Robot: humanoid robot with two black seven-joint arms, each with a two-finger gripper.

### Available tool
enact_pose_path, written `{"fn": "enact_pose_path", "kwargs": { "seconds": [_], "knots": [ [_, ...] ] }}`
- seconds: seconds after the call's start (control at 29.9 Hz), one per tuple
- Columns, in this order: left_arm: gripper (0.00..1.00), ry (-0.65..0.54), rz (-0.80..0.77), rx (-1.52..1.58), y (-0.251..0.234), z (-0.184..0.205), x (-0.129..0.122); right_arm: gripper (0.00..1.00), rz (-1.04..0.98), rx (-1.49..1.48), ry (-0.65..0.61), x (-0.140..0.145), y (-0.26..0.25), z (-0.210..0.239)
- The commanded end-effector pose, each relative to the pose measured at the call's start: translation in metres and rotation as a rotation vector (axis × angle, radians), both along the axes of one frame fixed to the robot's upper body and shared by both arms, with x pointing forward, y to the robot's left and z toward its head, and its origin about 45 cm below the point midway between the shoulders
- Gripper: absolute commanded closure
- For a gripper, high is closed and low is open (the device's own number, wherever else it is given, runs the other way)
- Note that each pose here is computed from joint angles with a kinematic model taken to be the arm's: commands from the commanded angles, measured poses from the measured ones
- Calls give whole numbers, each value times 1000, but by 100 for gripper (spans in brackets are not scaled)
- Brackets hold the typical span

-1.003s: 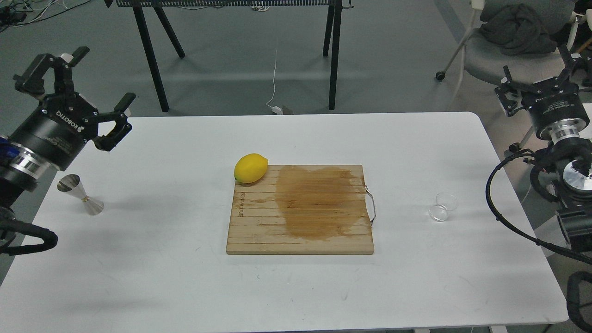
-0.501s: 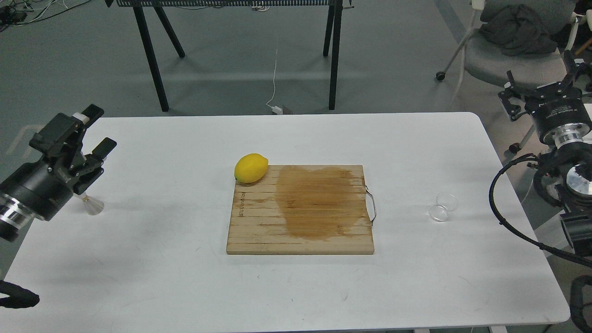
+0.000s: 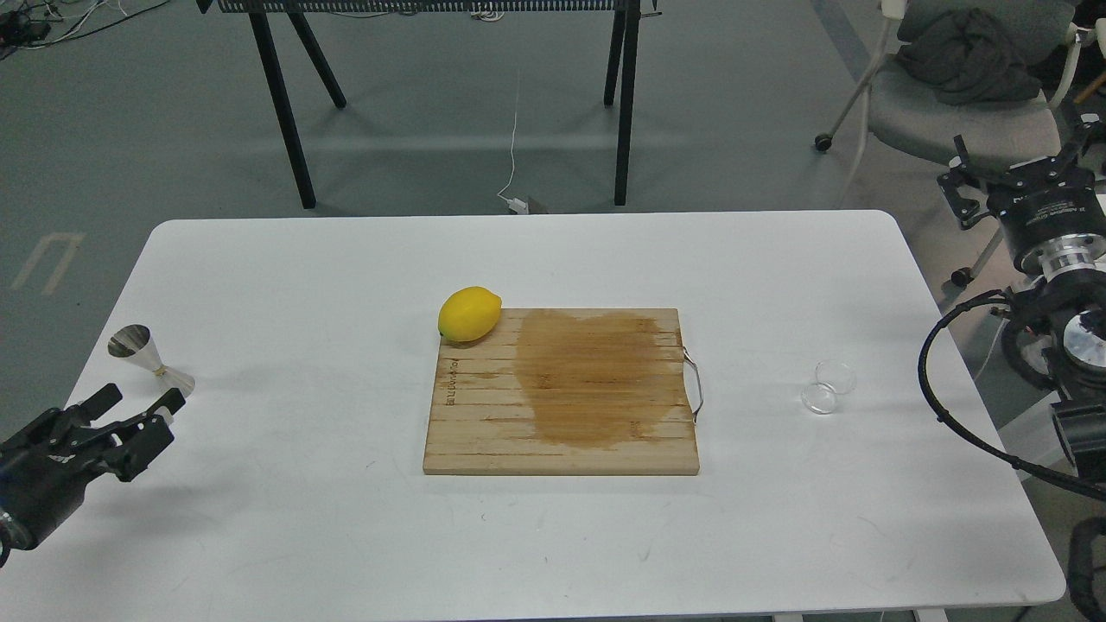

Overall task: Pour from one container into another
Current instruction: 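Lower the left gripper toward the metal jigger near the table edge, then grasp the metal jigger with the left gripper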

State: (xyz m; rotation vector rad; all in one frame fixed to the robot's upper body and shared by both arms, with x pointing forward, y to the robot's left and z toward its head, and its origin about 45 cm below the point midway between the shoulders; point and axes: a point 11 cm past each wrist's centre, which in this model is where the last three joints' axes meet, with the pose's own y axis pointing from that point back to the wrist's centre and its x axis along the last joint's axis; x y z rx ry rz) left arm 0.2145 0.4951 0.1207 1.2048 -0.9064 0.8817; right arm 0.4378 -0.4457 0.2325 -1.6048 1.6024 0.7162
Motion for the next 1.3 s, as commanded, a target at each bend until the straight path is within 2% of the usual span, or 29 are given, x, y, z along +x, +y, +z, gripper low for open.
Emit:
{"fn": "enact_pose_path", "kwargs": {
  "seconds": [0.0, 0.1, 0.33, 0.7, 1.04, 1.27],
  "knots": [
    [15, 20, 60, 63, 20, -18, 2, 0, -2, 0, -1, 0, 0, 0],
    [20, 34, 69, 83, 22, -30, 11, 0, -1, 1, -2, 0, 1, 0],
    [20, 31, 90, 108, 14, -48, 37, 0, 4, 3, -3, 1, 3, 0],
    [21, 29, 87, 172, 12, -44, 79, 0, 2, 6, -7, 1, 3, 1],
    [22, 43, 135, 101, 2, -49, 87, 0, 0, 2, -4, 0, 1, 1],
    [32, 77, 173, 115, 4, -62, 83, 0, -3, 1, -5, 0, -1, 2]
  ]
}}
